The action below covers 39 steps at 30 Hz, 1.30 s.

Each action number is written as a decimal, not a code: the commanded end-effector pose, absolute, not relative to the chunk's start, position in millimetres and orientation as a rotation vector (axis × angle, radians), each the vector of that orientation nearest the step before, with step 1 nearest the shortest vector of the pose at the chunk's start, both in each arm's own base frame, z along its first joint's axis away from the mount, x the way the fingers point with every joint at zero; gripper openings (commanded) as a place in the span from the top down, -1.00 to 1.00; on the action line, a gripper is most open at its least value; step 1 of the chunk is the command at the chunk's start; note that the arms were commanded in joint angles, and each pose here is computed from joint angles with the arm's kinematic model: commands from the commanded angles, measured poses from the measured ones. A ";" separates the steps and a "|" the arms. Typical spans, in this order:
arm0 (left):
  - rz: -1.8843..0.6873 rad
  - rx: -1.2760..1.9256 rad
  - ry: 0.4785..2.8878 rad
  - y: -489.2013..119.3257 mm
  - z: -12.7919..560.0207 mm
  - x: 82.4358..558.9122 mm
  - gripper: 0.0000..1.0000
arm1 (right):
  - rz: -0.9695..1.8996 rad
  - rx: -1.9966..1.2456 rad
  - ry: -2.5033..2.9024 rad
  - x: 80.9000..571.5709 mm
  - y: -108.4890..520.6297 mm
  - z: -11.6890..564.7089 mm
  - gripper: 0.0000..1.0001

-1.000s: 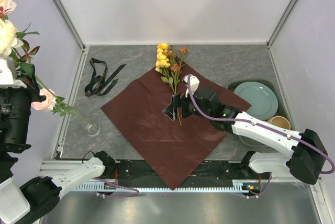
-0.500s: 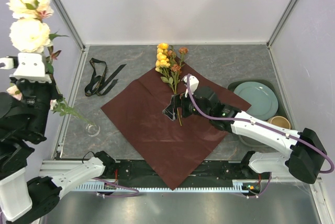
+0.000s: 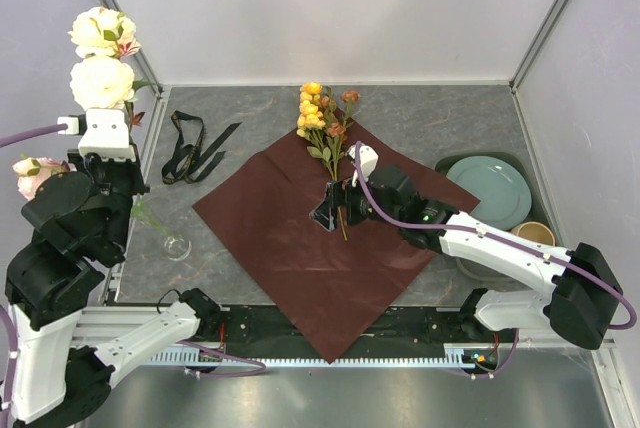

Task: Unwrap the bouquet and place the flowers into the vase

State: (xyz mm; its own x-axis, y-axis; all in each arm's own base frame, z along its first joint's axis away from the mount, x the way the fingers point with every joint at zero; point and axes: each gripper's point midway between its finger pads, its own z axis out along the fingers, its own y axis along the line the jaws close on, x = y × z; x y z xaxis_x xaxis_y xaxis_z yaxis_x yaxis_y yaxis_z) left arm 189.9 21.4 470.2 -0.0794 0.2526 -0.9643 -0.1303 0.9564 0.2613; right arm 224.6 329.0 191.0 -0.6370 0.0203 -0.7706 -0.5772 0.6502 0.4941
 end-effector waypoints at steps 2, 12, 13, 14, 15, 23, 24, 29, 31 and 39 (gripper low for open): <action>0.310 -0.090 1.524 38.8 481.3 185.0 0.97 | 1.028 -0.413 1.996 229.4 335.7 222.1 -0.96; 0.431 -0.149 1.538 54.0 455.3 184.2 0.97 | 1.040 -0.414 2.005 228.3 337.8 221.3 -0.96; 0.439 -0.149 1.540 54.5 453.6 184.4 0.96 | 1.041 -0.417 2.004 228.4 338.2 221.4 -0.96; 0.452 -0.152 1.546 55.0 449.4 185.2 0.96 | 1.035 -0.416 2.003 229.7 337.8 221.5 -0.96; 0.455 -0.157 1.544 55.5 448.4 185.2 0.97 | 1.038 -0.417 2.003 228.9 338.3 221.5 -0.96; 0.517 -0.180 1.561 57.1 420.2 190.3 0.97 | 1.034 -0.413 2.018 228.4 337.5 216.5 -0.96; 0.541 -0.172 1.558 59.6 419.4 189.2 0.96 | 1.031 -0.413 2.019 228.8 337.0 215.7 -0.96; 0.553 -0.188 1.524 59.7 415.6 192.2 0.97 | 1.027 -0.418 2.018 227.9 336.2 216.0 -0.96; 0.535 -0.188 1.506 59.1 415.1 191.9 0.97 | 1.028 -0.419 2.020 227.5 336.1 215.3 -0.96; 0.526 -0.239 1.502 62.0 398.7 190.1 0.97 | 1.021 -0.424 2.020 226.4 334.1 213.4 -0.96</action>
